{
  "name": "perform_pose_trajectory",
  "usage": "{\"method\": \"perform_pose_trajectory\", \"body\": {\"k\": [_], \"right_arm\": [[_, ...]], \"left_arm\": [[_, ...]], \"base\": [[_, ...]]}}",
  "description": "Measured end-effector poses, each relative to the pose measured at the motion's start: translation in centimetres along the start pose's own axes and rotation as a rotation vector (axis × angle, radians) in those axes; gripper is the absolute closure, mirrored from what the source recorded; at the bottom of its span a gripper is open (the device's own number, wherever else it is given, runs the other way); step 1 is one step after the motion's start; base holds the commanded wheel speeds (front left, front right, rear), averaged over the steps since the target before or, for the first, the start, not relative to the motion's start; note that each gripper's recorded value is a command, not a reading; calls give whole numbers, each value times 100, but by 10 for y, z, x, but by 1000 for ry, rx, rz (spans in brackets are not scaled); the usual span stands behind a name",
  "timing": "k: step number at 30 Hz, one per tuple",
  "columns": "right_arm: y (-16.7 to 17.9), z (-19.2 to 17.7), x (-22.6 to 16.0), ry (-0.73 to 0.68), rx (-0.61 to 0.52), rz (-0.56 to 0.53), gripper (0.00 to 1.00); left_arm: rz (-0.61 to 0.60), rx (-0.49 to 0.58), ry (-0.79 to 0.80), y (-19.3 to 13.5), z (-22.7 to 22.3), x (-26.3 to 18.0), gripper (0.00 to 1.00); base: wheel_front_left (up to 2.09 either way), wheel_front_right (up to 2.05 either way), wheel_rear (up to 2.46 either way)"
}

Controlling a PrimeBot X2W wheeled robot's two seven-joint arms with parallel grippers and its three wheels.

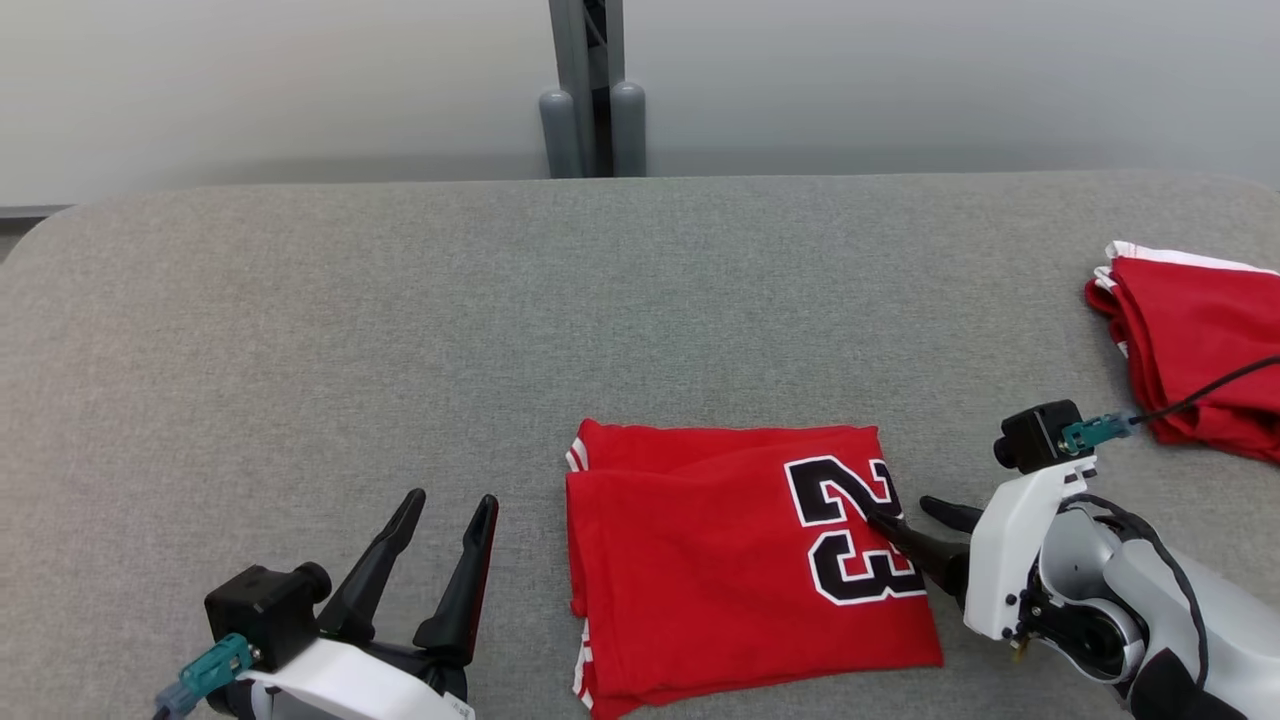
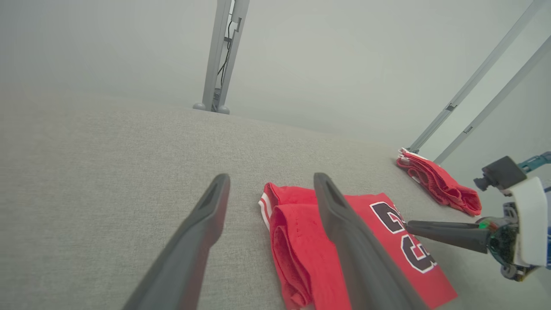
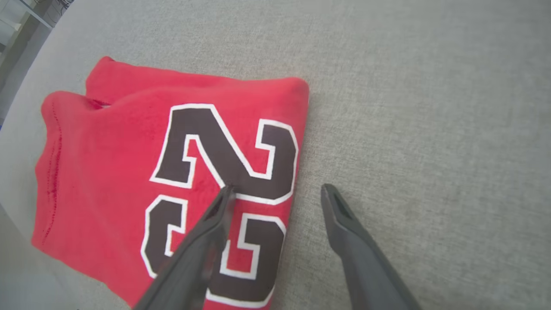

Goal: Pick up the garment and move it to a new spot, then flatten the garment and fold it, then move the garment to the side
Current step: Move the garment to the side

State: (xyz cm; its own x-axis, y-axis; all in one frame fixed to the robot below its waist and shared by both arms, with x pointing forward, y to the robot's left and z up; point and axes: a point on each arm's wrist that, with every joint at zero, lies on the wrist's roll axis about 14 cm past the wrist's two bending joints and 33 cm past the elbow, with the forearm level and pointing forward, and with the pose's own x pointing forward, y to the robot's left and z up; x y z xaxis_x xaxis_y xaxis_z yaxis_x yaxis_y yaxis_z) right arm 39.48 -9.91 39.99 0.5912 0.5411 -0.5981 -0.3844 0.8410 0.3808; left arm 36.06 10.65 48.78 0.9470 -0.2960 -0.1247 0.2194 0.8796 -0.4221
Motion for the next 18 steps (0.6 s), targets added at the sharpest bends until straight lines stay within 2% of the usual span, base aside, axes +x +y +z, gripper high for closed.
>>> {"method": "perform_pose_trajectory", "body": {"k": [11, 12, 13, 15, 16, 17, 18], "right_arm": [[2, -11, 23, 86, 31, 6, 0], [3, -11, 25, 88, 31, 7, 15], [3, -12, 26, 90, 32, 8, 51], [4, -11, 27, 90, 39, 12, 69], [5, -10, 27, 89, 38, 14, 81], [6, -10, 27, 88, 36, 17, 81], [7, -10, 27, 87, 34, 20, 100]], "left_arm": [[56, -2, -14, 17, 2, -6, 0], [60, -2, -14, 18, 2, -6, 0], [62, -3, -15, 18, 2, -6, 0], [65, -3, -16, 19, 2, -7, 0], [65, -2, -16, 19, 2, -7, 0], [65, -2, -17, 19, 2, -7, 0], [64, -2, -18, 19, 3, -7, 0]], "base": [[0, 0, 0], [0, 0, 0], [0, 0, 0], [0, 0, 0], [0, 0, 0], [0, 0, 0], [0, 0, 0]]}}
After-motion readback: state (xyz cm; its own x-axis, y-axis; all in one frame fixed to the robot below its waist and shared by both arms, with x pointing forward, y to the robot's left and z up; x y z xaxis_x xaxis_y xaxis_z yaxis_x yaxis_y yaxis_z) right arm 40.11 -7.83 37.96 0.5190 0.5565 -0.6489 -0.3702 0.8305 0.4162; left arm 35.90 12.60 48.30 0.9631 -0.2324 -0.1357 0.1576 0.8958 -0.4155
